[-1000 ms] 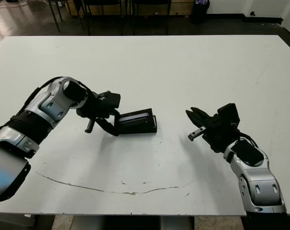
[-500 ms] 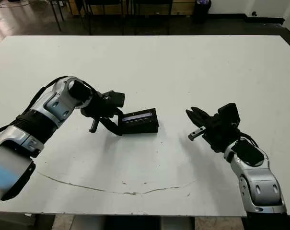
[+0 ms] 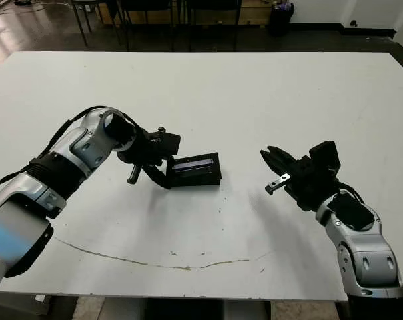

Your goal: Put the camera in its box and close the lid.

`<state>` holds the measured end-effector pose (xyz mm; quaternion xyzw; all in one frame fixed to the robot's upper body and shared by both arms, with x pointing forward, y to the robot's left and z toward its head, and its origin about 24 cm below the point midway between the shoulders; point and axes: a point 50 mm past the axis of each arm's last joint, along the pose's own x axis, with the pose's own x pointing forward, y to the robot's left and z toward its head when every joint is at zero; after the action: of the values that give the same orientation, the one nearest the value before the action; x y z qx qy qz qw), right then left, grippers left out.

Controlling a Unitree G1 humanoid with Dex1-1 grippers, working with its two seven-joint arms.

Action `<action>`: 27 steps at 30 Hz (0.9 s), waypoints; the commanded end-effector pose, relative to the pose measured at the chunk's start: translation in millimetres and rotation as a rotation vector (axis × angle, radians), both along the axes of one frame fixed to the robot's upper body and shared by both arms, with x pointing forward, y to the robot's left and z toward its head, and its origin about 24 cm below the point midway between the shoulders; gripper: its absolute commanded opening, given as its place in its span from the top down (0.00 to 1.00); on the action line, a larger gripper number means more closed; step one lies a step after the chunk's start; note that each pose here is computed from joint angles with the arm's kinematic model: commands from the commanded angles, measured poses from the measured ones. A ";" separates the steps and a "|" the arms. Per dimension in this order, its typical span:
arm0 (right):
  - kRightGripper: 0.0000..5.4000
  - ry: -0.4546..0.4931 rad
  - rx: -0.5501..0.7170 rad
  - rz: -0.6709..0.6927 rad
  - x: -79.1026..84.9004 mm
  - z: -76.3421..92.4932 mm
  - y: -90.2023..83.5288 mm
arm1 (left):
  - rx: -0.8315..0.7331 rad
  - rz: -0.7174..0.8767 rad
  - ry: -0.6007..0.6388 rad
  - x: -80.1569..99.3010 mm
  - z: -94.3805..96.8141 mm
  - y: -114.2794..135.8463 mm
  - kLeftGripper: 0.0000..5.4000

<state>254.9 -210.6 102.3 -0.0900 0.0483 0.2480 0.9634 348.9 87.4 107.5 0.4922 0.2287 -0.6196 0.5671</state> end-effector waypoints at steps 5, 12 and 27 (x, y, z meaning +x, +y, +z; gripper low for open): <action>1.00 0.039 -0.011 -0.025 -3.7 -4.7 -5.4 | 0.042 -0.035 0.079 -15.4 -33.8 -18.4 0.92; 1.00 0.035 -0.020 -0.026 -6.2 -6.3 -3.5 | 0.070 -0.093 0.066 -13.8 -32.2 -23.4 0.92; 1.00 0.025 -0.018 -0.022 -3.7 -8.5 1.5 | 0.225 -0.107 0.016 -13.7 -39.5 20.6 0.47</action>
<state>250.3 -208.9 96.8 -0.0954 0.0580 0.2396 0.9644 349.7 86.3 112.4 0.5633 0.2053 -0.6201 0.5060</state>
